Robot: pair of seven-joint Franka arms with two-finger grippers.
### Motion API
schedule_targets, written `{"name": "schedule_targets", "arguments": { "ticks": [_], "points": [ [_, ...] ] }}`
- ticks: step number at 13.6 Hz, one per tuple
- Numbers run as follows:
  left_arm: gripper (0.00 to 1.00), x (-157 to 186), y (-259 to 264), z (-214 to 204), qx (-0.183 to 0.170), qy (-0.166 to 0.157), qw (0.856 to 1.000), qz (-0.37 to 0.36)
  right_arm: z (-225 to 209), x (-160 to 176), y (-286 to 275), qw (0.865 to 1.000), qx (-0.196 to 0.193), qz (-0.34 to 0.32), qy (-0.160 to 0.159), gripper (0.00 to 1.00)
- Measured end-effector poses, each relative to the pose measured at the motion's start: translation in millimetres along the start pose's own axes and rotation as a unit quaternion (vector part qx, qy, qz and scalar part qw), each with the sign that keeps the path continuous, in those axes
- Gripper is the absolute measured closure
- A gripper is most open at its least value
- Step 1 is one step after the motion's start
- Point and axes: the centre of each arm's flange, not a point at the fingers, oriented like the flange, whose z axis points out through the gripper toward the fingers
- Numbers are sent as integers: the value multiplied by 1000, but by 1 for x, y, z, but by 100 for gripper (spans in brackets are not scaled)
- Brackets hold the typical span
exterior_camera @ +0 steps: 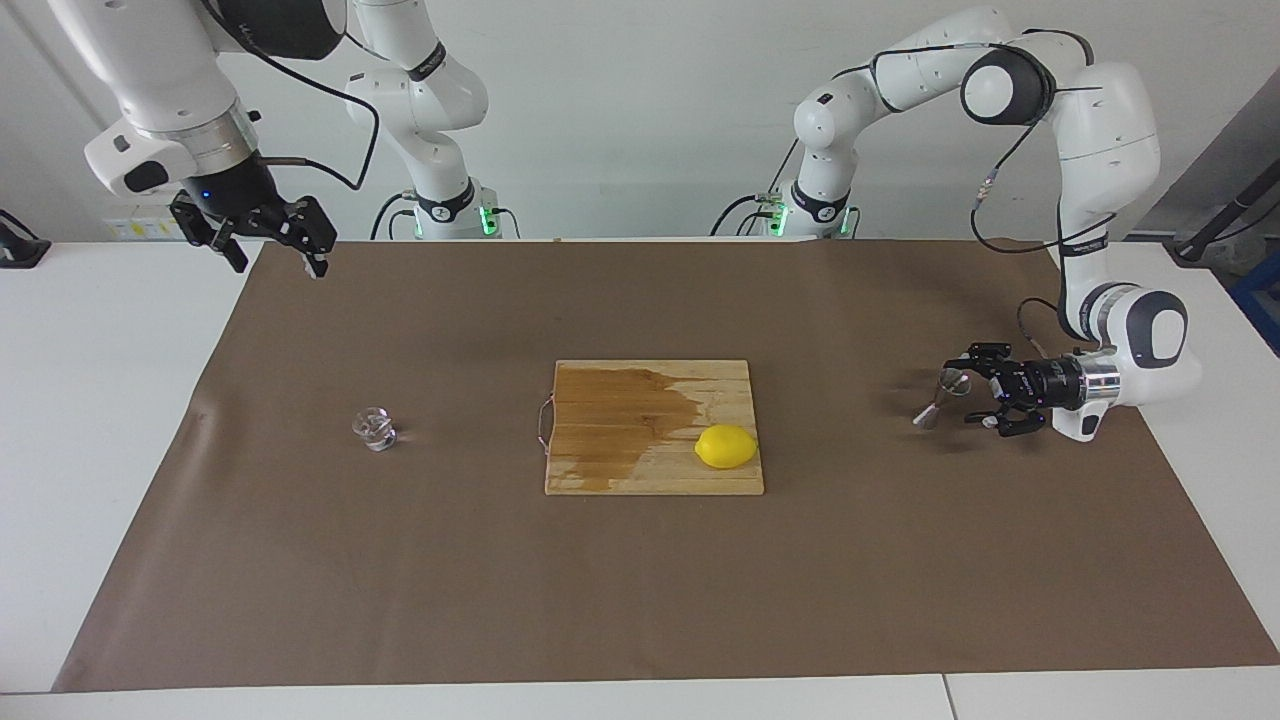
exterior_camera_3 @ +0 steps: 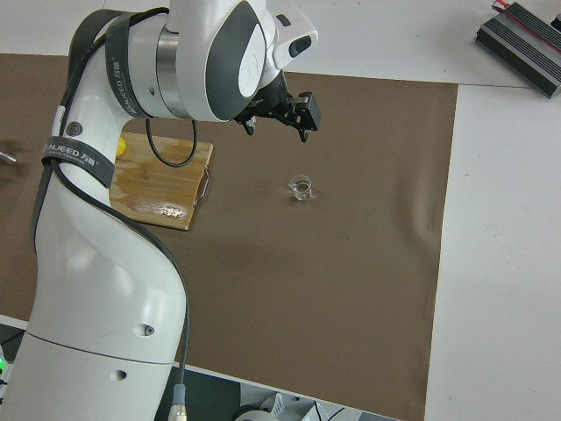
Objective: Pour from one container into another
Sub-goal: 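Close the left gripper on the small metal cup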
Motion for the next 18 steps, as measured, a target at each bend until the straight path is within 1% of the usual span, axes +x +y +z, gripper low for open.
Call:
{"name": "schedule_targets", "arguments": {
  "ticks": [7, 14, 18],
  "points": [
    [0, 8, -1, 3, -2, -3, 1000, 9, 0, 0, 0, 1000, 0, 0, 0, 0],
    [0, 8, -1, 6, -2, -7, 1000, 10, 0, 0, 0, 1000, 0, 0, 0, 0],
    [0, 9, -6, -5, -10, -10, 1000, 9, 0, 0, 0, 1000, 0, 0, 0, 0]
  ]
}}
